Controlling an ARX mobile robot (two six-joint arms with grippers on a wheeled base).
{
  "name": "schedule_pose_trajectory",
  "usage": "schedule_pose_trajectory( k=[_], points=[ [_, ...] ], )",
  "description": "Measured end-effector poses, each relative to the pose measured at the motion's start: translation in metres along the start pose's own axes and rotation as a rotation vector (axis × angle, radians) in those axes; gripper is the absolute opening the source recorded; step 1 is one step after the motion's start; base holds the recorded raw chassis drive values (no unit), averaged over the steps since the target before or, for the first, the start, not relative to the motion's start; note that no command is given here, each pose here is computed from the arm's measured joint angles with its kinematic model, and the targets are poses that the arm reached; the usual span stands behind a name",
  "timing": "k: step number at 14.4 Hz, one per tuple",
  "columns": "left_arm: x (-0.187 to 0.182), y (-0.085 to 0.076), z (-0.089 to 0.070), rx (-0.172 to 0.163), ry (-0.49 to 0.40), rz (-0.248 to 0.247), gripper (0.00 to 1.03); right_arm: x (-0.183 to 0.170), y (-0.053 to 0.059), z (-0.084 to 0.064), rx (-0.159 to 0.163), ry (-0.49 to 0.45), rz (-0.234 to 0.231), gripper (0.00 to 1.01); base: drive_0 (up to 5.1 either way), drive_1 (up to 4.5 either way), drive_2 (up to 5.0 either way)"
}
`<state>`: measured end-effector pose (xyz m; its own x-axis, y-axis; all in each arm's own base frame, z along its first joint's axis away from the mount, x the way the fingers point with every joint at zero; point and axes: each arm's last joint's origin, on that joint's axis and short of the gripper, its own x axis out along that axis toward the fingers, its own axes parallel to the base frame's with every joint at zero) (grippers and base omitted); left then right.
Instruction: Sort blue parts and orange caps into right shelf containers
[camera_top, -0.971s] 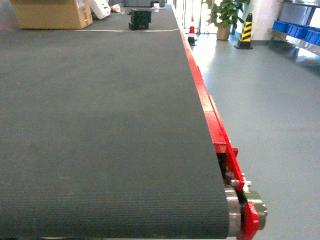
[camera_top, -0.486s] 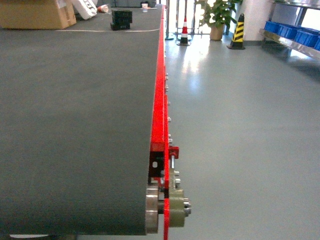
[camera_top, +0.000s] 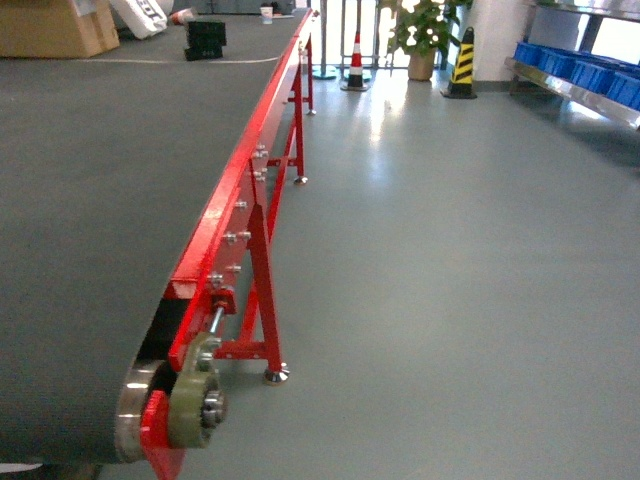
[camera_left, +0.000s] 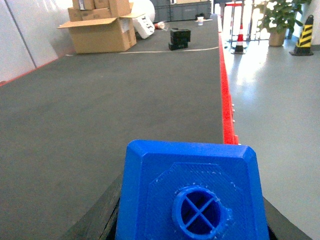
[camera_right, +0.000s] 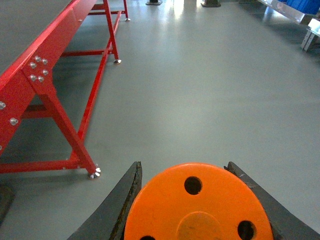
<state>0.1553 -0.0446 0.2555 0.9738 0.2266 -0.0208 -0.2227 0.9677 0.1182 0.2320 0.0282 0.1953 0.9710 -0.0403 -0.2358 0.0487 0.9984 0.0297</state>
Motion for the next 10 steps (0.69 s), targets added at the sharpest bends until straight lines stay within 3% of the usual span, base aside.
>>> schedule_pose_trajectory(
  k=[10],
  points=[
    [-0.0002,-0.0002,0.0000,0.000,0.000,-0.002,0.45,0.0000,0.0000,0.0004,0.001,-0.004,0.000,0.43,5.1,-2.38,-2.4]
  ],
)
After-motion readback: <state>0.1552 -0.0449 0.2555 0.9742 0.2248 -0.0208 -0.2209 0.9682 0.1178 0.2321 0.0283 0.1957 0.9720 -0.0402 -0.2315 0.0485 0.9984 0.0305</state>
